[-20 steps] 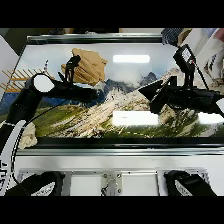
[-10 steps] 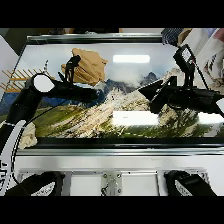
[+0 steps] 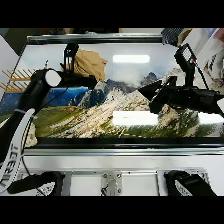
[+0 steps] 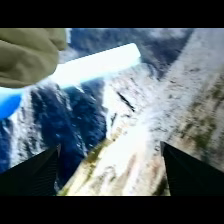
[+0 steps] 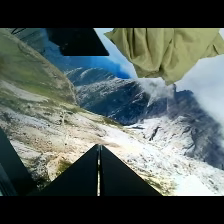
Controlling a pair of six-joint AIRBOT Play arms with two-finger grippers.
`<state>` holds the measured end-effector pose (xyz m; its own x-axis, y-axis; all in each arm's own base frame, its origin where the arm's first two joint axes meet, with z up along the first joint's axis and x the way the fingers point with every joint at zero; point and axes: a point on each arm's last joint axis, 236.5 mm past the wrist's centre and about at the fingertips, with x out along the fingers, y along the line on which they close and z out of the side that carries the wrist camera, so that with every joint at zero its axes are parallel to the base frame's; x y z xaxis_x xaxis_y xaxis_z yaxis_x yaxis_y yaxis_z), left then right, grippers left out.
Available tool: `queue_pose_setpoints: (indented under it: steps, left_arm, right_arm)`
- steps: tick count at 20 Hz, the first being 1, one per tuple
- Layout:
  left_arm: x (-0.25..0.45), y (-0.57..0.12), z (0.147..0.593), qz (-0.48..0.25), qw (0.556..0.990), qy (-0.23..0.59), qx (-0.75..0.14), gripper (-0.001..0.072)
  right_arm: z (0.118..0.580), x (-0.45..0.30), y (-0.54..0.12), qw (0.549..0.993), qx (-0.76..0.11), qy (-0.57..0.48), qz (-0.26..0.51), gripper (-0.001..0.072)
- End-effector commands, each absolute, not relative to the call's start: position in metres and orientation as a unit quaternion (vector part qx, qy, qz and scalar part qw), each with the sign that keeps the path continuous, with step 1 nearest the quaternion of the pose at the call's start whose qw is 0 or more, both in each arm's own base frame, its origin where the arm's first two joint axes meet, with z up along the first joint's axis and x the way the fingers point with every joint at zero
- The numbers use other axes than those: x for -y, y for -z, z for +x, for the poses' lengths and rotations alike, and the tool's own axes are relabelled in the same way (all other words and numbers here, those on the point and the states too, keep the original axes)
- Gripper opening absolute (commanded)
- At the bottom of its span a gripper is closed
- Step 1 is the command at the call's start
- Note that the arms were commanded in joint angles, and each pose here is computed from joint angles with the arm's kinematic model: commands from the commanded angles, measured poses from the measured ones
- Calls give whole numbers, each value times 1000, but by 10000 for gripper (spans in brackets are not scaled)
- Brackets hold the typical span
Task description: Fold the clothes and pants, and hang the long-sleeved shirts on hangers.
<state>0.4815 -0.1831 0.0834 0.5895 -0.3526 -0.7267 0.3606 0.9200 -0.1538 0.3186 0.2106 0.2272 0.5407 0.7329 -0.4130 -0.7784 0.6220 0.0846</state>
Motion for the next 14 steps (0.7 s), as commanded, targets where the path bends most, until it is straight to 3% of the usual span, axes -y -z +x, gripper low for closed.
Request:
queue_pose_setpoints:
  steps: [1, 7, 13, 14]
  left_arm:
    - [154, -38, 547, 95, 898, 133, -409, 688]
    - [178, 44, 611, 74, 887, 115, -441, 689]
    - [186, 88, 614, 72, 872, 111, -472, 687]
    - [185, 94, 610, 62, 868, 105, -481, 604]
  right_arm:
    - [319, -212, -227, 875, -209, -433, -51, 23]
    - [321, -213, -222, 874, -227, -429, -30, 23]
    - [323, -213, -218, 873, -232, -429, -29, 23]
    - [324, -213, -218, 873, -232, -429, -29, 23]
